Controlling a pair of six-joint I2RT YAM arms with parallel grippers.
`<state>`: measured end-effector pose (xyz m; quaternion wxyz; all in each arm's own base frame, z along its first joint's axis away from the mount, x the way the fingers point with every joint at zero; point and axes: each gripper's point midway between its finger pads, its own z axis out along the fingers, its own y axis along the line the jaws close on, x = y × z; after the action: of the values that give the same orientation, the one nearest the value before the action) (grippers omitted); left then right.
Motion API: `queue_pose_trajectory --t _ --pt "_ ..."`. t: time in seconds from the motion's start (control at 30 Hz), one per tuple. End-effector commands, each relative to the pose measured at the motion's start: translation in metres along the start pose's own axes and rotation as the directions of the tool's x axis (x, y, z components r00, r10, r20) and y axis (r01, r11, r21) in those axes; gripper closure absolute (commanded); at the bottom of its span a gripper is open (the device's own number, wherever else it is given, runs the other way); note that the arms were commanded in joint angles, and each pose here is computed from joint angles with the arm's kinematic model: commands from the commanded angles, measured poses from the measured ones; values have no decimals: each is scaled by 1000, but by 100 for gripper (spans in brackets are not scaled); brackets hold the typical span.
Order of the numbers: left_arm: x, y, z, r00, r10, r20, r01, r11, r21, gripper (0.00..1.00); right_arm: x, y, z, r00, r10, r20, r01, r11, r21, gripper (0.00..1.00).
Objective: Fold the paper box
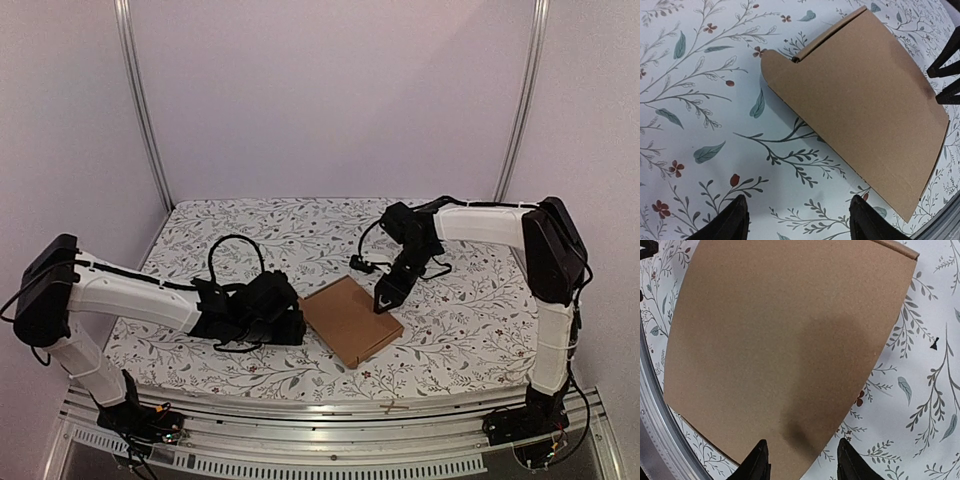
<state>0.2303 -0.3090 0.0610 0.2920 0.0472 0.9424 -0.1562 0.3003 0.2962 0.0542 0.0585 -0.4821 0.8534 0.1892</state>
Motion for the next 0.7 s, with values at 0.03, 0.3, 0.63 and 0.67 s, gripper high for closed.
queue_pose_trajectory --t 0.03,0.3,0.63,0.67 --pt "11 -11 10 998 -57 -27 59 997 49 30 2 -5 17 987 159 -21 -160 980 -115 65" --pt "7 -18 17 995 -102 -5 102 992 72 29 24 -24 36 921 378 -91 -389 890 -238 91" --pt "-17 -39 -25 988 -32 149 13 991 132 30 50 -61 41 808 574 -135 -583 742 -333 94" --pt "-17 -36 -28 987 -22 159 2 992 130 30 50 -63 39 806 577 -130 -584 741 -332 94"
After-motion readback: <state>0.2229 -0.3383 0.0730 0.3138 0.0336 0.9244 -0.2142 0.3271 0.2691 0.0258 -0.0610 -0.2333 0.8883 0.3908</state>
